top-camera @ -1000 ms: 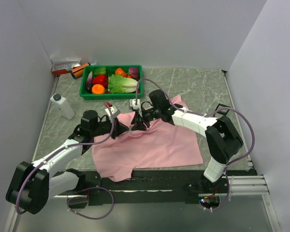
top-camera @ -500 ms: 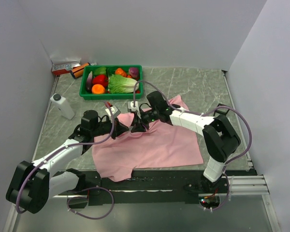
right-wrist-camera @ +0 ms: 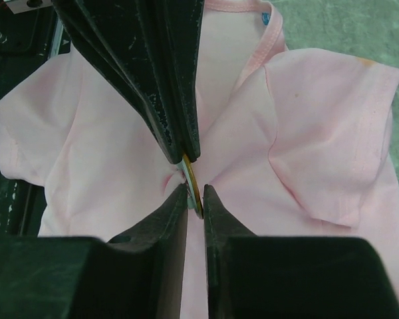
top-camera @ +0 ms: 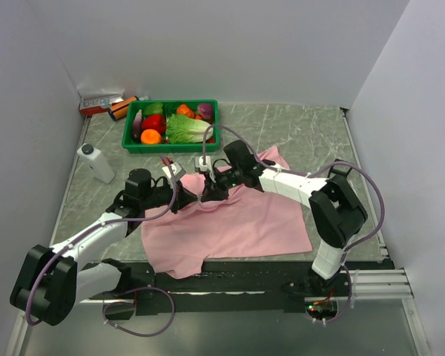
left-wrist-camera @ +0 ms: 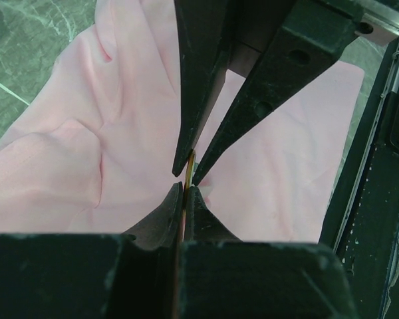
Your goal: Remove the brooch from the garment
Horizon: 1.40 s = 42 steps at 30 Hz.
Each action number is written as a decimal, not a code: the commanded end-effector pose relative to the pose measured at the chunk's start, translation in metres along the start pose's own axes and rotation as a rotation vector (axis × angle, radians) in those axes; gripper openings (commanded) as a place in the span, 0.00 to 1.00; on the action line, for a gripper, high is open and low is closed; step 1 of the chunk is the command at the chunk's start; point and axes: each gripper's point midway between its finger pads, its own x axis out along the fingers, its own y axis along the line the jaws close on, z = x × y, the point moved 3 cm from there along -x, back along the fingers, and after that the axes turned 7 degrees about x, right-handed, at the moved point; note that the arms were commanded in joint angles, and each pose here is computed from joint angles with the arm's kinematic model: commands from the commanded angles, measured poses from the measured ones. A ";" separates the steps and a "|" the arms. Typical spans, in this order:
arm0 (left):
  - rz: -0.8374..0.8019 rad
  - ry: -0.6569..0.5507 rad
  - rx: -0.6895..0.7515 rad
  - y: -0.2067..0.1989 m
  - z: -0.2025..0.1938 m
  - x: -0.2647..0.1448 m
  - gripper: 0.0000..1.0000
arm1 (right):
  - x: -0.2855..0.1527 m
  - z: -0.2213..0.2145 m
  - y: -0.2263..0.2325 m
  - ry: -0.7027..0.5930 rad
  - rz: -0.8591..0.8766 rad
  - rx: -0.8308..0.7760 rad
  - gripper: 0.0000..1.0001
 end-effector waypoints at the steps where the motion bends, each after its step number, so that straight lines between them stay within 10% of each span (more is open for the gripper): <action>1: -0.067 -0.036 0.032 -0.010 0.017 0.004 0.01 | 0.005 0.025 -0.013 -0.026 -0.023 0.002 0.17; 15: -0.011 0.002 0.110 -0.006 0.012 0.007 0.01 | -0.040 0.050 0.012 -0.090 -0.013 0.022 0.74; 42: -0.015 -0.021 0.051 -0.009 0.017 0.006 0.01 | -0.006 0.009 -0.005 -0.034 -0.162 -0.003 0.53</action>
